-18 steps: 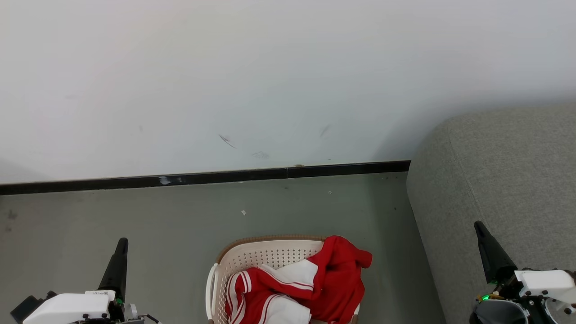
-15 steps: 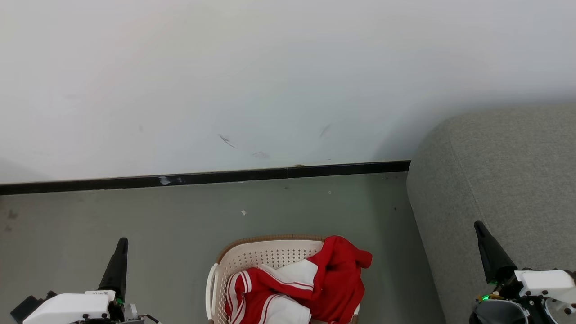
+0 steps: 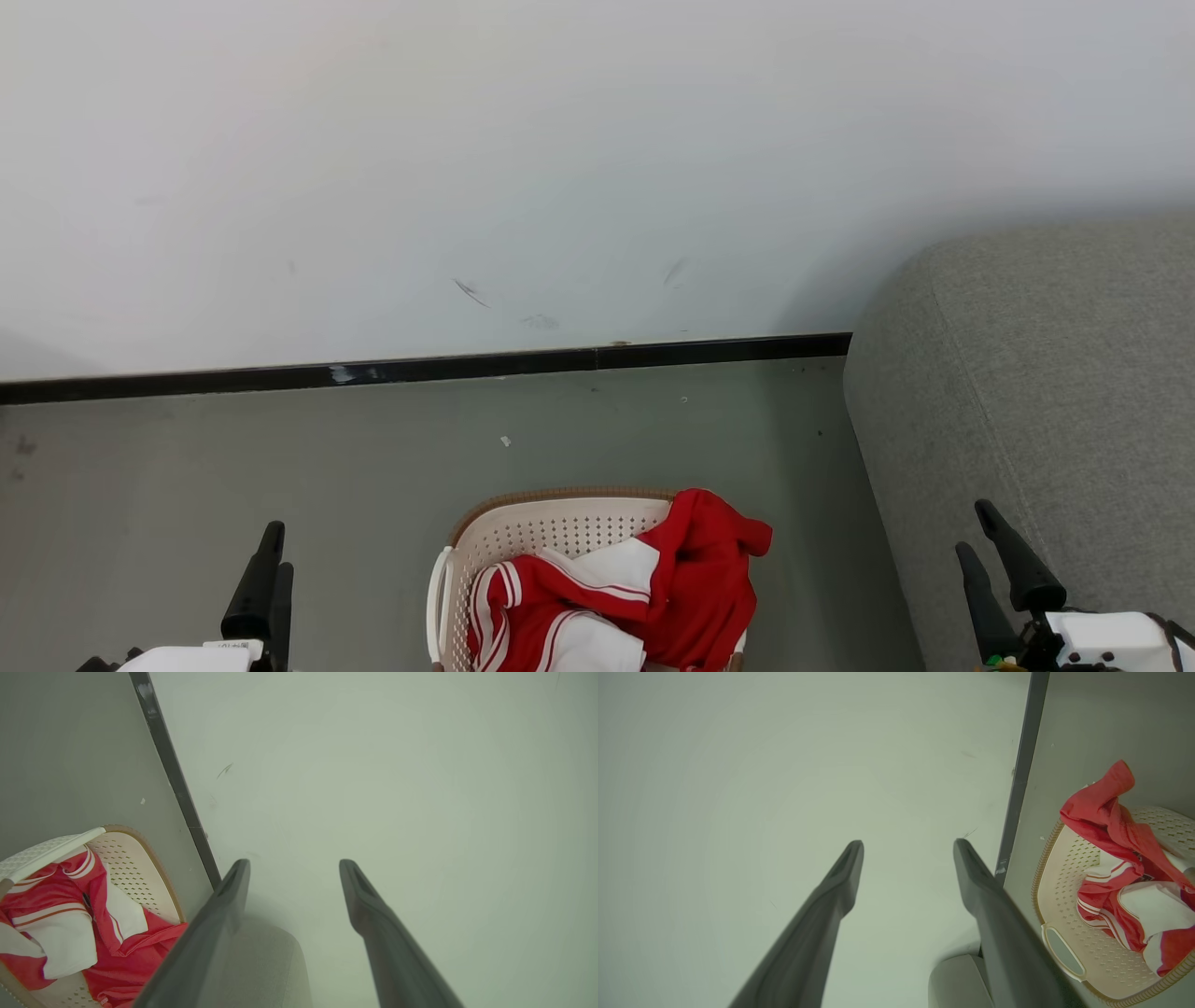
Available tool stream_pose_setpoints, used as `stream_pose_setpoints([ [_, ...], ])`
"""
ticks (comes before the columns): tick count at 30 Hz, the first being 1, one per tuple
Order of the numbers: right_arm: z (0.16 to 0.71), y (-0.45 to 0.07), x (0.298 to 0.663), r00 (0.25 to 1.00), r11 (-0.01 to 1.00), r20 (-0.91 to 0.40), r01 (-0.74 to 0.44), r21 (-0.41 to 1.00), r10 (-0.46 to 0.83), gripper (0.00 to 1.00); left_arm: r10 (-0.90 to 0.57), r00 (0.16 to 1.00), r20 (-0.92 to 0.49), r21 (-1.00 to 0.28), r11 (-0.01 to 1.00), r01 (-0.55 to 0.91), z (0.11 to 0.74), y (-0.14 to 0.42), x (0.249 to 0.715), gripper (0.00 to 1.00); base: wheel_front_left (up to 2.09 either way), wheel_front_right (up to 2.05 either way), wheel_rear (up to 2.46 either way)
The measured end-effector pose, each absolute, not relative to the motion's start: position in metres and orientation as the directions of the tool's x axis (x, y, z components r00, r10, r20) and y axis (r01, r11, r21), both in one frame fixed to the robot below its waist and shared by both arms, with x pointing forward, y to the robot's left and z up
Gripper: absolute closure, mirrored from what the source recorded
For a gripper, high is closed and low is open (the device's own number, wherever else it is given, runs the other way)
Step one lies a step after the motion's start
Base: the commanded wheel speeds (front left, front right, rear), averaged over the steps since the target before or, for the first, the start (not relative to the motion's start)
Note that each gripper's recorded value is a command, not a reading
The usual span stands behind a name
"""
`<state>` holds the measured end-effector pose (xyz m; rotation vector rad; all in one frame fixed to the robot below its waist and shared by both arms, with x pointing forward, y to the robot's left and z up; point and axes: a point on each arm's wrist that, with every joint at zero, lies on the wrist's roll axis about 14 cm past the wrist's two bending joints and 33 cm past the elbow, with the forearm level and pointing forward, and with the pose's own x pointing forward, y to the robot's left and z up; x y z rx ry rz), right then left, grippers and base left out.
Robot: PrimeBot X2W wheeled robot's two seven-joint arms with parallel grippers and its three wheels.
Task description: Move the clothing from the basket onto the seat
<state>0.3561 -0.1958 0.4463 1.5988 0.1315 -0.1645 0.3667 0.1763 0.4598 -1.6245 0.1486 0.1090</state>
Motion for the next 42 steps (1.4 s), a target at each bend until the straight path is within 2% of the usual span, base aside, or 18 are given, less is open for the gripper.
stream_pose_setpoints([
  [20, 0.469, -0.196, 0.367, 0.992, -0.011, -0.118, 0.117, 0.993, -0.05, 0.0, 0.01, 0.989, -0.148, -0.988, -0.051, -0.147, 0.464, 0.183, 0.369, 0.0, 0.0, 0.0, 0.0],
  [24, 0.471, -0.194, 0.369, 0.993, 0.017, -0.11, 0.111, 0.994, -0.05, 0.0, 0.019, 0.992, -0.128, -0.992, -0.008, -0.127, 0.471, 0.187, 0.374, 0.0, 0.0, 0.0, 0.0],
  [31, 0.48, -0.193, 0.373, 0.996, 0.116, -0.082, 0.086, 0.99, -0.041, 0.0, 0.035, 0.994, -0.103, -0.992, 0.07, -0.105, 0.479, 0.191, 0.377, 0.0, 0.0, 0.0, 0.0],
  [37, 0.496, -0.191, 0.38, 0.999, 0.222, -0.031, 0.036, 0.974, -0.024, 0.0, 0.045, 0.995, -0.088, -0.979, 0.179, -0.094, 0.484, 0.197, 0.379, 0.0, 0.0, 0.0, 0.0],
  [40, 0.498, -0.192, 0.381, 0.999, 0.291, -0.026, 0.031, 0.956, -0.02, 0.0, 0.039, 0.996, -0.077, -0.971, 0.223, -0.083, 0.486, 0.195, 0.379, 0.0, 0.0, 0.0, 0.0],
  [41, 0.498, -0.193, 0.381, 1.0, 0.362, -0.025, 0.025, 0.932, -0.006, 0.0, 0.041, 0.997, -0.07, -0.963, 0.257, -0.078, 0.488, 0.195, 0.38, 0.0, 0.0, 0.0, 0.0],
  [42, 0.499, -0.194, 0.381, 1.0, 0.386, -0.022, 0.022, 0.922, -0.004, 0.0, 0.037, 0.997, -0.068, -0.958, 0.276, -0.076, 0.488, 0.195, 0.38, 0.0, 0.0, 0.0, 0.0],
])
